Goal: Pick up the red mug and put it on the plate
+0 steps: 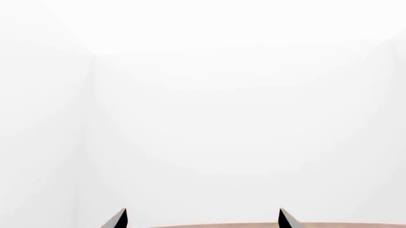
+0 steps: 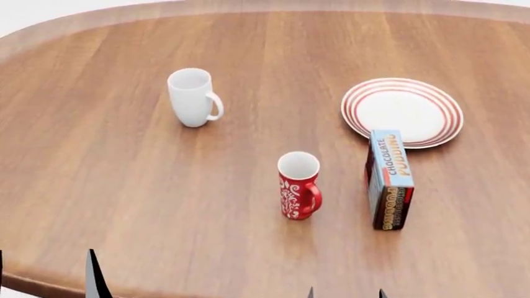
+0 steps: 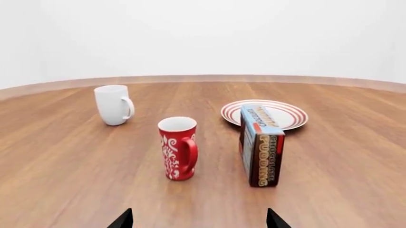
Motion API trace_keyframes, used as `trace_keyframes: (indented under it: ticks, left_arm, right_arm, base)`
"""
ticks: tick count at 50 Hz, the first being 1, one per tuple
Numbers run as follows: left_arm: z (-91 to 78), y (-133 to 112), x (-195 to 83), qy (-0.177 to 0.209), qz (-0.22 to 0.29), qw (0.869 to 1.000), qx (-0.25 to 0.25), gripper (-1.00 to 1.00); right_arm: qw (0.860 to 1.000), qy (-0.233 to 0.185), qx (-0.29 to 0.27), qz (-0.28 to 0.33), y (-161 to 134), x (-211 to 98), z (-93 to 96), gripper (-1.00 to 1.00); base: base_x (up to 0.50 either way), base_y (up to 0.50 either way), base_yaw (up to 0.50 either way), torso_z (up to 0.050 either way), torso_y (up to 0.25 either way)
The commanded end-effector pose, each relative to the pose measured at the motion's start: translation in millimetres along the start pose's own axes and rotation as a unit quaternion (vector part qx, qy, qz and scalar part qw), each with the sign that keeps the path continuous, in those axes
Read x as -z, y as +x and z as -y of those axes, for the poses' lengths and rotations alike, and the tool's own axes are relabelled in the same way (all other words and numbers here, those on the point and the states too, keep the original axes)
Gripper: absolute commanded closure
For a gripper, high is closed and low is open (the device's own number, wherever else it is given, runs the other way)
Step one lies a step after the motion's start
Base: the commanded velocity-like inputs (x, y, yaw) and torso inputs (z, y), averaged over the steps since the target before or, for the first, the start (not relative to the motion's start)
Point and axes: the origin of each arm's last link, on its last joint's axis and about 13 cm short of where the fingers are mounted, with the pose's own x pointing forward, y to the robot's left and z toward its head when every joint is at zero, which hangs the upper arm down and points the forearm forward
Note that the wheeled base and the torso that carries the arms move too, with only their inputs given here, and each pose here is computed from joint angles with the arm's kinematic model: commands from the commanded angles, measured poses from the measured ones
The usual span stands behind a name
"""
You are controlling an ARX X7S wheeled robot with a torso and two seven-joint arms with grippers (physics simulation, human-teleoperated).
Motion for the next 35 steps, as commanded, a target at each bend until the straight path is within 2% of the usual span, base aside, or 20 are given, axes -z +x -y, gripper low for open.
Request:
trace_keyframes:
  ticks: [1,35]
  left_arm:
    - [0.0,0.2,0.0,0.0,0.001,1.0,0.0,-1.0]
    - [0.1,0.3,0.1,-0.002,0.004,1.0,0.001,-1.0]
  right_arm:
    - [1.0,0.0,0.0,0.0,0.1,-0.4,0.1,-1.0]
    - [1.0,0.0,0.002,0.0,0.1,-0.6,-0.3,-1.0]
  base:
    - [0.11,0.0,0.0,0.0,0.0]
    - [0.13,0.0,0.0,0.0,0.0]
